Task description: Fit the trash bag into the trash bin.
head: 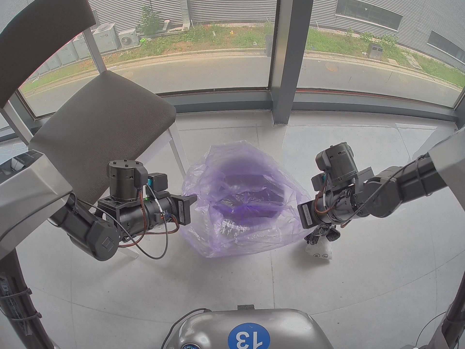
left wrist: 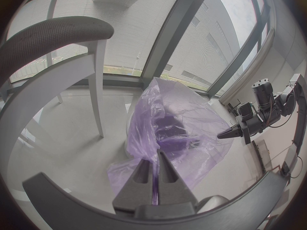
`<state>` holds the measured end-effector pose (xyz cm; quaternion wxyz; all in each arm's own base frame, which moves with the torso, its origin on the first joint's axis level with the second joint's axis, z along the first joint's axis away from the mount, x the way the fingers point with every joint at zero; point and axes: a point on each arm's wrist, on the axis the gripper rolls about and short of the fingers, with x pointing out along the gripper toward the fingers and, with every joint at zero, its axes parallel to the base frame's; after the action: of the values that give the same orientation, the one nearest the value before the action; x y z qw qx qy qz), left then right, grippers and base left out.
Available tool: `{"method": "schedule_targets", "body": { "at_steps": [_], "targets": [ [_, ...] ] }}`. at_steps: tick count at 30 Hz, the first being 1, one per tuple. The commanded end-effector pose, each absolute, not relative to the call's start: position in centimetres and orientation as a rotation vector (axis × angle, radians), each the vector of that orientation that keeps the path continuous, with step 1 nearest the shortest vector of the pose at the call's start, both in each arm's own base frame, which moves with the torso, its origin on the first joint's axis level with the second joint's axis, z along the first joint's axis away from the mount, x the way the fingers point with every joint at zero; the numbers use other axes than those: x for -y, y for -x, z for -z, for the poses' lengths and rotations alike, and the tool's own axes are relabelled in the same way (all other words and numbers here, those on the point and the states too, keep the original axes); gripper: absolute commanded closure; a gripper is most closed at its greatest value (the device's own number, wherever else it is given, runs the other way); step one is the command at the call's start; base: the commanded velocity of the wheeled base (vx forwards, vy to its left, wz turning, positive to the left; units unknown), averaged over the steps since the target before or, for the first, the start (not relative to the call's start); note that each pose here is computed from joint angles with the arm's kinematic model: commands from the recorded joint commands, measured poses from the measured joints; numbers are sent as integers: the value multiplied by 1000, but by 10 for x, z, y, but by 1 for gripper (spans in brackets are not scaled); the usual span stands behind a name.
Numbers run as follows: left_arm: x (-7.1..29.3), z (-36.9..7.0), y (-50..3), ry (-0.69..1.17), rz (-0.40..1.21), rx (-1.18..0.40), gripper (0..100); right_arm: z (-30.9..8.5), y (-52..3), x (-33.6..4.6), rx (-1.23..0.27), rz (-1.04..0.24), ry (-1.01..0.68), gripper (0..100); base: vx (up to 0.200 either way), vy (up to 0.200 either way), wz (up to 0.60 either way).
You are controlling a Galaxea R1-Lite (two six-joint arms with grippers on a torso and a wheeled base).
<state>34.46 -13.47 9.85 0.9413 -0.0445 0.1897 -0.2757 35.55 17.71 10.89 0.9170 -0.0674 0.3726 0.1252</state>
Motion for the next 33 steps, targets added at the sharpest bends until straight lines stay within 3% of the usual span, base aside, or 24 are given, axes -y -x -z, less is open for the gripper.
{"method": "schedule_targets", "body": {
  "at_steps": [1,5,15,22,31,33],
  "targets": [
    [142,-88,-369,122,469,-372,100,-77,-403,-185,-746,-194,64,100,0,0,0],
    [146,-88,-384,164,420,-350,100,-80,-424,-194,-669,-160,-40,100,0,0,0],
    [144,-86,-406,167,292,-294,100,-90,-433,-194,-560,-137,-91,100,0,0,0],
    [144,-79,-409,148,248,-311,100,-86,-420,-185,-608,-112,-52,100,0,0,0],
    [138,-101,-372,131,363,-375,100,-110,-364,-165,-663,-151,56,100,0,0,0],
    [131,-109,-348,92,461,-410,100,-118,-343,-157,-673,-166,86,100,0,0,0]
  ]
}}
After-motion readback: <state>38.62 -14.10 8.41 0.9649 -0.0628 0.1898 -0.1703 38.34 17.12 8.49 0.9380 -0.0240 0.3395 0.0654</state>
